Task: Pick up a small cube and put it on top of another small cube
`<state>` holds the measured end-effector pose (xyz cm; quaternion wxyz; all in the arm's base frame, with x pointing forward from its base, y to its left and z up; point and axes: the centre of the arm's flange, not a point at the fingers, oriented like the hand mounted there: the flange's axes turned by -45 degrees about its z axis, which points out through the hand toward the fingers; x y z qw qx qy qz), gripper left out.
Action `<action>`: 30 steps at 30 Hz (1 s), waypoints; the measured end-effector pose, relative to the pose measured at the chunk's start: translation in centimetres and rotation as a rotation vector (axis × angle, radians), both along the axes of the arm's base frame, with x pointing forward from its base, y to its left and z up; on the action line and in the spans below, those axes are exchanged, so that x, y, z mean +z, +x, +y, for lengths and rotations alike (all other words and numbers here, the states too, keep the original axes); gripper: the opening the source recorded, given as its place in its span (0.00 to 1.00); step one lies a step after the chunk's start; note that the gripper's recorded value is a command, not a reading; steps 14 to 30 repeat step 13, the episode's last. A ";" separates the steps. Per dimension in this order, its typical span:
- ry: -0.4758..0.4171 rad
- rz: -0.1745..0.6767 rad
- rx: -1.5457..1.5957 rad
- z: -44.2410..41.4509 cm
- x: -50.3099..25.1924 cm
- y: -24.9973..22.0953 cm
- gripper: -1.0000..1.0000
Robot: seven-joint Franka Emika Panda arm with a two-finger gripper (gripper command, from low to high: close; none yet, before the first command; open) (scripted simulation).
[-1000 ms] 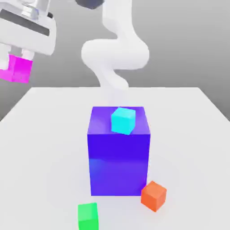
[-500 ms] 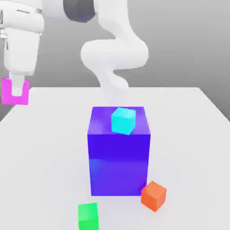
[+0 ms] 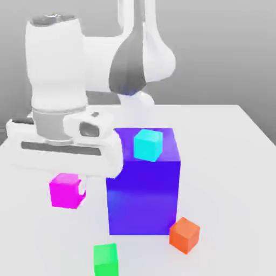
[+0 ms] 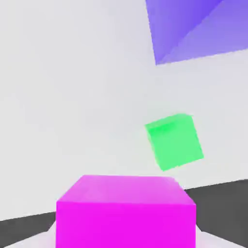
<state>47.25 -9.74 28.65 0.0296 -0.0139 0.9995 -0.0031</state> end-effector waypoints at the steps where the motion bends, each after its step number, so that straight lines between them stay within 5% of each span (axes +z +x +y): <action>1: -0.001 0.017 0.064 0.9 -1.2 0.2 0.00; 6: -0.007 0.057 0.210 2.7 -8.2 0.5 0.00; 7: -0.007 0.059 0.213 2.7 -9.7 0.5 1.00; 30: -0.005 0.059 0.215 2.8 -10.5 0.4 1.00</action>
